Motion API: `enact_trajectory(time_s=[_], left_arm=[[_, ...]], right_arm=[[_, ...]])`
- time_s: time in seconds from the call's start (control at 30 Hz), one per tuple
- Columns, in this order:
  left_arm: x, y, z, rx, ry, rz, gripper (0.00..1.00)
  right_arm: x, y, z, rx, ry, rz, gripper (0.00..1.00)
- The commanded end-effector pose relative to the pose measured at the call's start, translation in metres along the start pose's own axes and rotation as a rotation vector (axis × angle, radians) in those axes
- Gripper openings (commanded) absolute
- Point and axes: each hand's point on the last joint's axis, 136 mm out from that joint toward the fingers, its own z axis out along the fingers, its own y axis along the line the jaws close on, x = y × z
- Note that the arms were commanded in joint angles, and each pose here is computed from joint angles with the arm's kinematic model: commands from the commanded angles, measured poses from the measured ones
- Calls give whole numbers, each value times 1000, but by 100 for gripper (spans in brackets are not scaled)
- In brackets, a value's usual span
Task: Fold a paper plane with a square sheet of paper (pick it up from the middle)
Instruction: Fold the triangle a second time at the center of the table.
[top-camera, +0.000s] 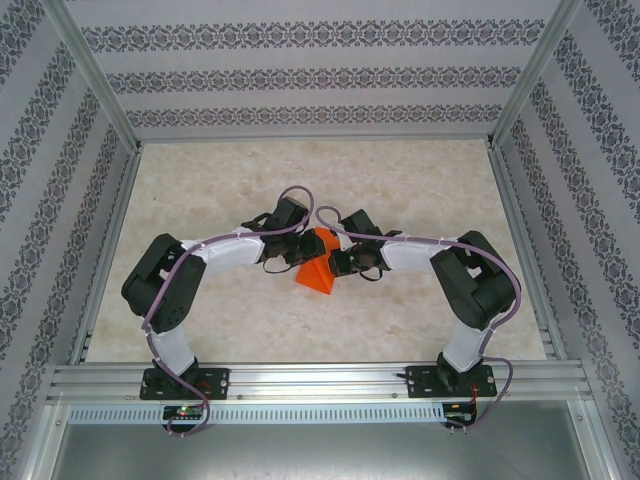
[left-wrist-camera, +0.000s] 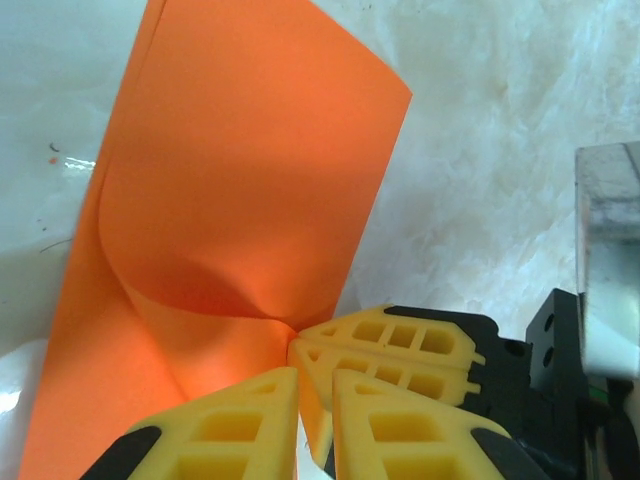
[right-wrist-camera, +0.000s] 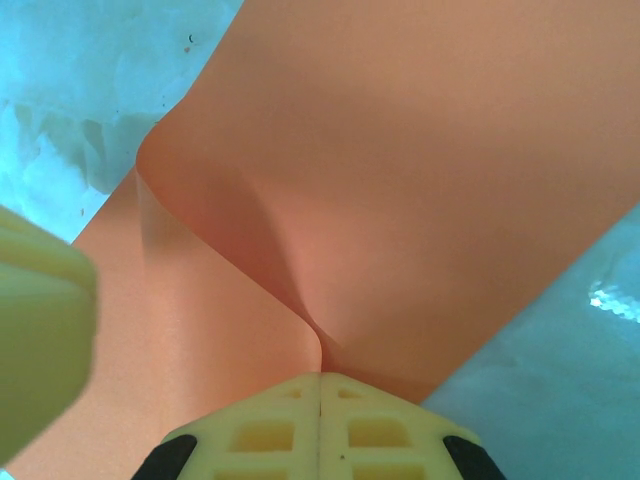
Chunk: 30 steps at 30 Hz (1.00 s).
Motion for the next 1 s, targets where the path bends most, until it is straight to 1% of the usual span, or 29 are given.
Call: enact_trajectory(time_s=[0.0,0.3,0.57,0.7,0.83,0.9,0.97], left_arm=[[-10,-7,6,50,-11,-24,17],[-6,12,21,0,0,-41,16],[4,48,34,-98,14,-65,16],[7,56,37,-119,25,-68,14],[11,67,36,-152,21,-68,14],[12,68,37,-149,24,-67,14],[12,66,38,-143,26,-67,14]], right_arm=[[12,-17,9,62,41,12,2],[12,-17,10,61,43,15,2],[7,-15,9,55,29,17,2],[3,-12,7,45,22,26,3],[-8,-6,-3,29,-10,39,9],[-15,-3,-13,25,-29,53,18],[-21,0,-27,19,-56,67,23]])
